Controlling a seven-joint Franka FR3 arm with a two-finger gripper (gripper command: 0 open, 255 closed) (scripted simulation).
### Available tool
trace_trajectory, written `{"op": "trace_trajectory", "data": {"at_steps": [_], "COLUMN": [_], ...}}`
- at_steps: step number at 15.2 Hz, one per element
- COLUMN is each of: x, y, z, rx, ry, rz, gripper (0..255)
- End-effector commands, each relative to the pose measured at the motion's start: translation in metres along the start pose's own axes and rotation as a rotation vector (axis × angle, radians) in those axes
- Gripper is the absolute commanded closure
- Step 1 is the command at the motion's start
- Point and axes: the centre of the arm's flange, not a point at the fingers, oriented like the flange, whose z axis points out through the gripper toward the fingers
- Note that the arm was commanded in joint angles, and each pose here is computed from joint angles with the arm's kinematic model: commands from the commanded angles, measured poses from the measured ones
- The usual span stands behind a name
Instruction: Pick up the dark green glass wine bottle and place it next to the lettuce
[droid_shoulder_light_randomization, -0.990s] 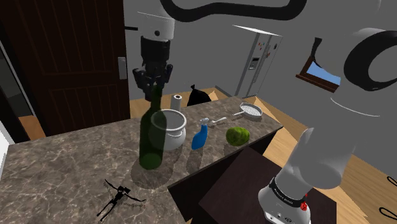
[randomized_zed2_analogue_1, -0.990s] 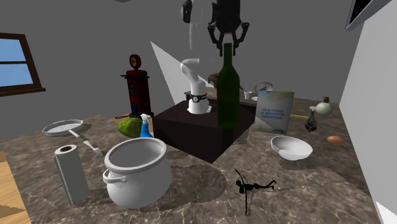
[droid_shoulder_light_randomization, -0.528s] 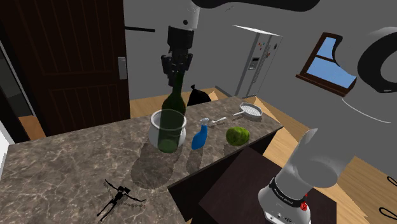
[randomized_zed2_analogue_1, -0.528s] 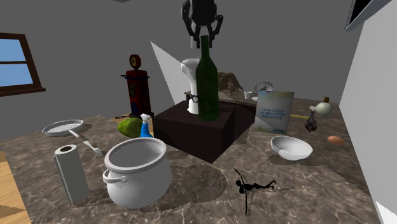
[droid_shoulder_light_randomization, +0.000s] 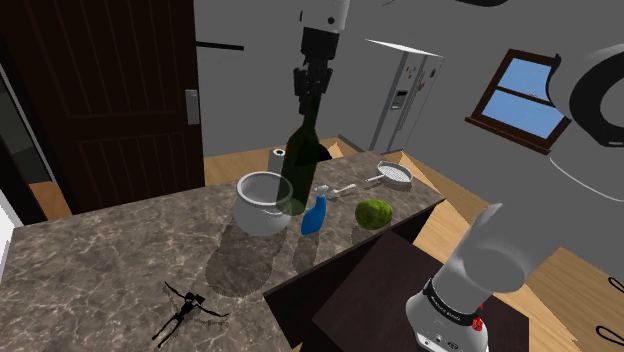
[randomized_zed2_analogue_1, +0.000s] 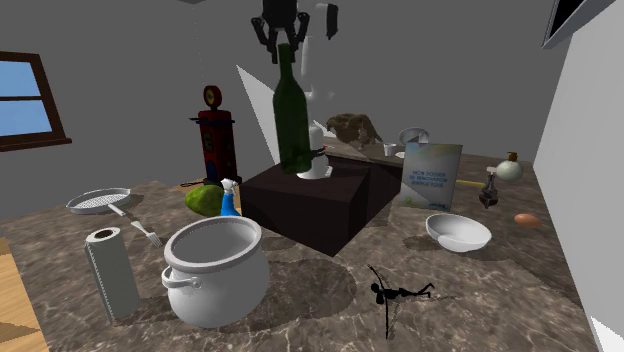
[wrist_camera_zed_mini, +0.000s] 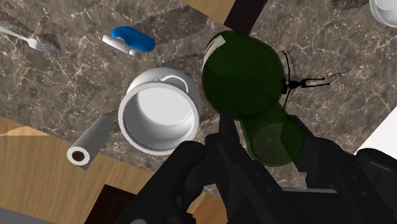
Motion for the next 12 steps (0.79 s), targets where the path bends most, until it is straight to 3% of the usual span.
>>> {"op": "trace_trajectory", "data": {"at_steps": [1,12], "x": [-0.007,-0.033], "y": [0.026,0.161], "z": [-0.007,-0.054], "rx": [0.001,0.001], "ry": [0.0,0.0], "rz": [-0.001,-0.001], "gripper": [255,255]}}
